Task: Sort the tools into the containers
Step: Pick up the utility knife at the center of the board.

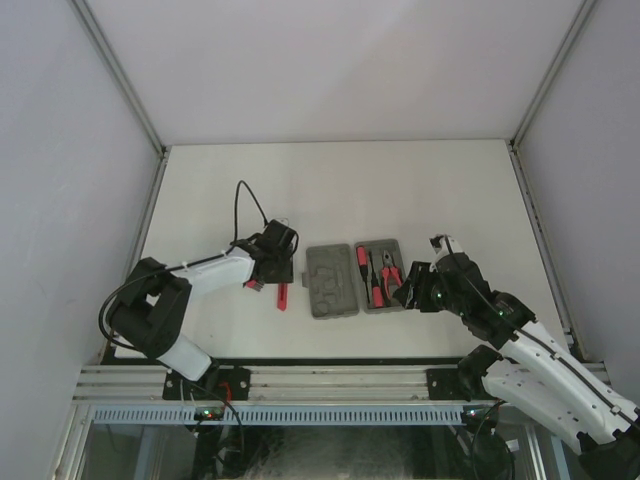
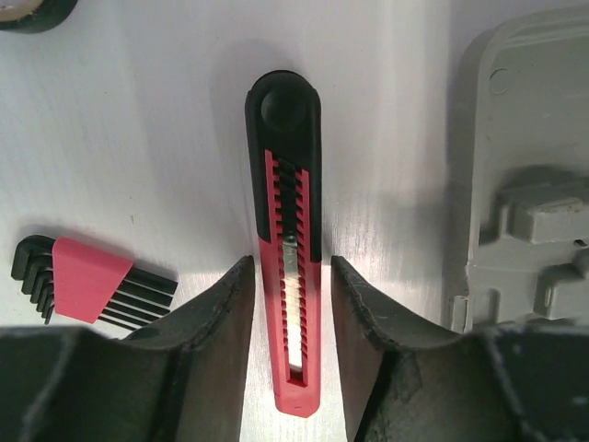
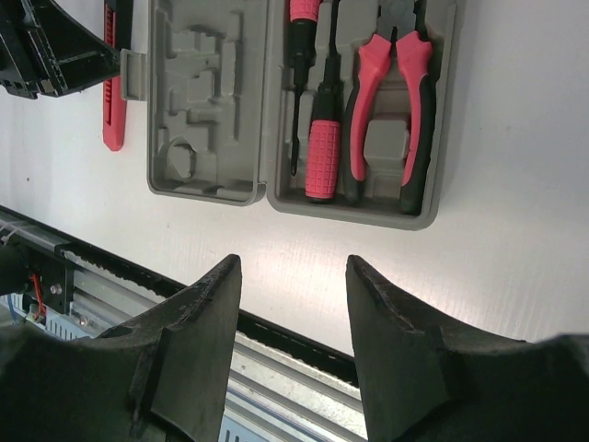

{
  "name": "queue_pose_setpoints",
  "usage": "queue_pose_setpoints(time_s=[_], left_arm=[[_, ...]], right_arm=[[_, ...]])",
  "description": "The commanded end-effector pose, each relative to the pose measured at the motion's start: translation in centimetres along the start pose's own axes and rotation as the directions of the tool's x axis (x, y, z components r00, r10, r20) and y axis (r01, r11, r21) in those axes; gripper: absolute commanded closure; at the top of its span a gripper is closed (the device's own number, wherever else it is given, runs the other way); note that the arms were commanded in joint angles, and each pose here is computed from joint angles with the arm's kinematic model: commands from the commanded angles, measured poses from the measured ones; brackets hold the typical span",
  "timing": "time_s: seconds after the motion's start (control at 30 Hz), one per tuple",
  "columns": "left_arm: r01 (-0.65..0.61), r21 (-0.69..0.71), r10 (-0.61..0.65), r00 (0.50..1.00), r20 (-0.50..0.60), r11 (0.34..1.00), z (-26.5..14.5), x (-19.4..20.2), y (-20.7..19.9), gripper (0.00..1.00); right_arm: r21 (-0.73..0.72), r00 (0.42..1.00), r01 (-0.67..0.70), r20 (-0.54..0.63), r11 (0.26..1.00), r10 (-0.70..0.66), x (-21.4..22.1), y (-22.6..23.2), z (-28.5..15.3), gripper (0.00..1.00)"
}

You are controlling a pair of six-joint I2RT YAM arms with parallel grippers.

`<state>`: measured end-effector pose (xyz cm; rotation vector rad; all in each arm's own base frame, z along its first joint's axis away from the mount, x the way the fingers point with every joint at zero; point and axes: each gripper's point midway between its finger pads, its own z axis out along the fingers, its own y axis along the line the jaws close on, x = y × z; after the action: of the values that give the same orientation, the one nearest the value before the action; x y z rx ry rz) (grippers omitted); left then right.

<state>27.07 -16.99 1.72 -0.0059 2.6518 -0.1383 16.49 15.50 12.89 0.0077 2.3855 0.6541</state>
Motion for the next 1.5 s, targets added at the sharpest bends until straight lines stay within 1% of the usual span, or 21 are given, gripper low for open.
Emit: queue_pose_setpoints(time_s=[0.0,0.07,0.17,0.23,0.27,0.33,0.47,0.6,0.73,0.93,0.97,1.0,1.07,1.1,1.23,1.37,1.47], left_arm=[[-0.031,-0.036,0.031,0.999,-0.016,0.999,0.4,0.3,0.4,0.56],[-0.032,-0.042,0.031,0.999,-0.026,0.999,0.5,0.6,0.6,0.54],[-0.034,-0.048,0.032,0.999,-0.037,0.998,0.6,0.9,0.7,0.55],[-0.032,-0.051,0.03,0.999,-0.041,0.998,0.7,1.1,0.8,0.6],[-0.03,-0.052,0.028,0.999,-0.039,0.998,0.7,1.1,0.8,0.65],[-0.027,-0.047,0.026,0.999,-0.034,0.998,0.6,1.0,0.8,0.7],[-0.039,-0.022,0.039,0.999,-0.003,0.999,-0.4,0.2,0.3,0.71],[-0.035,-0.02,0.036,0.998,0.051,0.999,-2.2,-1.0,0.3,0.74],[-0.026,-0.001,0.026,0.99,0.135,1.0,-4.7,-2.6,0.5,0.76],[-0.037,0.089,0.009,0.956,0.294,0.995,-9.6,-5.1,-0.2,0.79],[-0.042,0.108,0.006,0.95,0.314,0.993,-10.3,-5.3,-0.4,0.82],[-0.047,0.127,0.002,0.943,0.333,0.991,-11.1,-5.5,-0.7,0.89],[-0.06,0.153,-0.001,0.93,0.367,0.986,-12.5,-6.0,-1.2,0.97],[-0.062,0.158,-0.002,0.926,0.376,0.985,-13.0,-6.1,-1.4,0.99],[-0.064,0.163,-0.004,0.921,0.388,0.985,-14.7,-5.9,-1.4,1.0],[-0.096,0.22,-0.005,0.908,0.418,0.971,-16.4,-5.3,-2.1,1.0],[-0.132,0.26,0.011,0.907,0.42,0.956,-17.2,-4.3,-2.9,1.0]], right_arm=[[-0.027,0.999,-0.01,0.032,1.0,0.011,-0.7,0.7,0.1,0.51],[-0.032,0.999,-0.011,0.032,0.999,0.012,-0.7,0.9,0.1,0.51],[-0.034,0.999,-0.011,0.03,0.999,0.012,-0.7,1.0,0.2,0.51],[-0.037,0.999,-0.011,0.03,0.999,0.012,-0.7,1.0,0.2,0.52],[-0.039,0.999,-0.012,0.031,0.999,0.013,-0.7,1.1,0.2,0.52],[-0.038,0.999,-0.014,0.034,0.999,0.015,-0.8,1.1,0.2,0.52],[-0.043,0.999,-0.013,0.049,0.999,0.015,-1.0,1.2,-0.1,0.52],[-0.033,0.997,0.003,0.075,0.999,-0.001,-1.7,1.1,-0.8,0.52],[-0.022,0.992,0.012,0.13,1.0,-0.01,-2.9,1.1,-1.6,0.51],[-0.054,0.977,0.03,0.213,0.998,-0.018,-5.8,2.5,-3.0,0.52],[-0.063,0.975,0.034,0.221,0.997,-0.019,-6.2,2.8,-3.2,0.51],[-0.071,0.974,0.038,0.226,0.997,-0.021,-6.5,3.2,-3.3,0.51],[-0.092,0.974,0.042,0.225,0.995,-0.02,-6.9,3.8,-3.3,0.51],[-0.106,0.974,0.041,0.225,0.994,-0.016,-7.0,4.2,-3.3,0.51],[-0.167,0.979,0.006,0.203,0.986,0.028,-7.0,5.5,-3.2,0.51],[-0.192,0.985,-0.044,0.155,0.98,0.074,-5.7,6.6,-2.6,0.52],[-0.188,0.984,-0.064,0.15,0.98,0.094,-4.4,7.4,-2.0,0.52]])
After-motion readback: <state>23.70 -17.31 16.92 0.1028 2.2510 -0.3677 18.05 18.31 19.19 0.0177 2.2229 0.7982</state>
